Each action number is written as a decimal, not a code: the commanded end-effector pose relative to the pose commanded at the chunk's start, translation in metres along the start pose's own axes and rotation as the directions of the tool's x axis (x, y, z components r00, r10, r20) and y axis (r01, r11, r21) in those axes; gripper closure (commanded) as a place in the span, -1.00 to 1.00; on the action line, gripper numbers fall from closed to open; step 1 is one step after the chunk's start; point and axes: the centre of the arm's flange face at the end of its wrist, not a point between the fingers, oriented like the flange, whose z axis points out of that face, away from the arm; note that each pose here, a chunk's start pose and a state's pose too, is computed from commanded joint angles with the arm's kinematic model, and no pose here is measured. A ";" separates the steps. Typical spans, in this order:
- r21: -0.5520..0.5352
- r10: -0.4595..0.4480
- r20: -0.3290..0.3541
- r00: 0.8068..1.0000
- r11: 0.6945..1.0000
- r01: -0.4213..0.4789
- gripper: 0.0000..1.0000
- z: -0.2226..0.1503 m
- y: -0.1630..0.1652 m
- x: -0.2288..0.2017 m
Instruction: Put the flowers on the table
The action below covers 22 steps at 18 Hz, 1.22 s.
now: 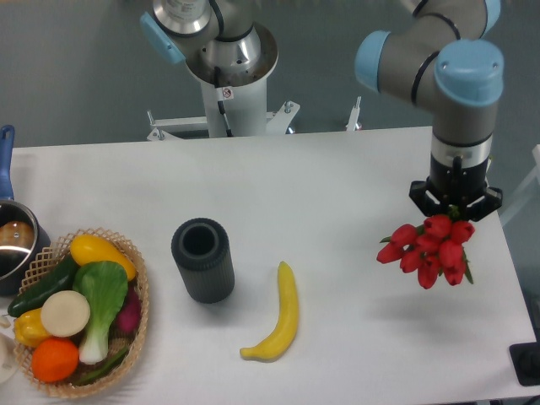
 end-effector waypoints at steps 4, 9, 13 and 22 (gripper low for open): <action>-0.004 0.002 -0.010 1.000 1.000 -0.002 1.00 0.002 0.001 0.002; -0.020 0.003 -0.055 0.998 1.000 -0.004 1.00 0.026 0.004 0.014; -0.039 0.023 -0.085 0.996 0.999 -0.026 0.51 0.051 -0.007 0.028; -0.034 0.021 -0.082 0.996 0.999 -0.024 -1.00 0.054 -0.007 0.032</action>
